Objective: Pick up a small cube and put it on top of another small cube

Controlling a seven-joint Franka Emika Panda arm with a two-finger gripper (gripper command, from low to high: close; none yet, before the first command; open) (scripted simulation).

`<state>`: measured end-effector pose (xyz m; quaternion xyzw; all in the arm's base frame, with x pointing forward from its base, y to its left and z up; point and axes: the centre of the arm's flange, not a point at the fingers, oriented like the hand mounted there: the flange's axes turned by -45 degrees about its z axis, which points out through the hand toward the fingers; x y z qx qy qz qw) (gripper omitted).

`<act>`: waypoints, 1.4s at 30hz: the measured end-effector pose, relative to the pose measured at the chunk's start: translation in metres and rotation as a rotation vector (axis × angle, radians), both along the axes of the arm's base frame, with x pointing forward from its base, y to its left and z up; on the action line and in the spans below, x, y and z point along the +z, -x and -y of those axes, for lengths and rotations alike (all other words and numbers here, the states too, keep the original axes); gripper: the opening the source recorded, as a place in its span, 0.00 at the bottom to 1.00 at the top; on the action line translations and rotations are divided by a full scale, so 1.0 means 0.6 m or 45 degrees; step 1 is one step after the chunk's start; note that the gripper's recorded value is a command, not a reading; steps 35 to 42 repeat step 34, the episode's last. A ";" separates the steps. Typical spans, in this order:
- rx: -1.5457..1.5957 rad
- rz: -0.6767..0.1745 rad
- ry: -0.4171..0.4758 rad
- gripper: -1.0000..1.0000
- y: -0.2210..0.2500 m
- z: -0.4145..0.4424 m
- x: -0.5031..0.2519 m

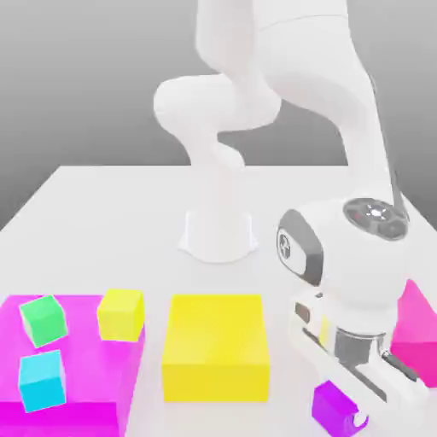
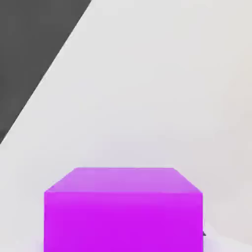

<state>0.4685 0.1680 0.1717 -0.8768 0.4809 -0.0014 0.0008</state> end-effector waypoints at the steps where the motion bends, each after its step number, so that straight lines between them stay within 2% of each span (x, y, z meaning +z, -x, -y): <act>1: -0.001 -0.001 0.000 0.00 0.001 0.000 0.021; 16: 0.122 -0.003 -0.026 0.00 -0.098 0.328 0.165; 26: 0.183 0.001 -0.009 0.00 -0.062 0.605 0.264; 30: 0.207 0.000 -0.004 0.00 -0.054 0.636 0.200; 31: 0.209 -0.001 -0.003 1.00 -0.053 0.636 0.181; 42: 0.209 -0.001 -0.003 1.00 -0.053 0.636 0.181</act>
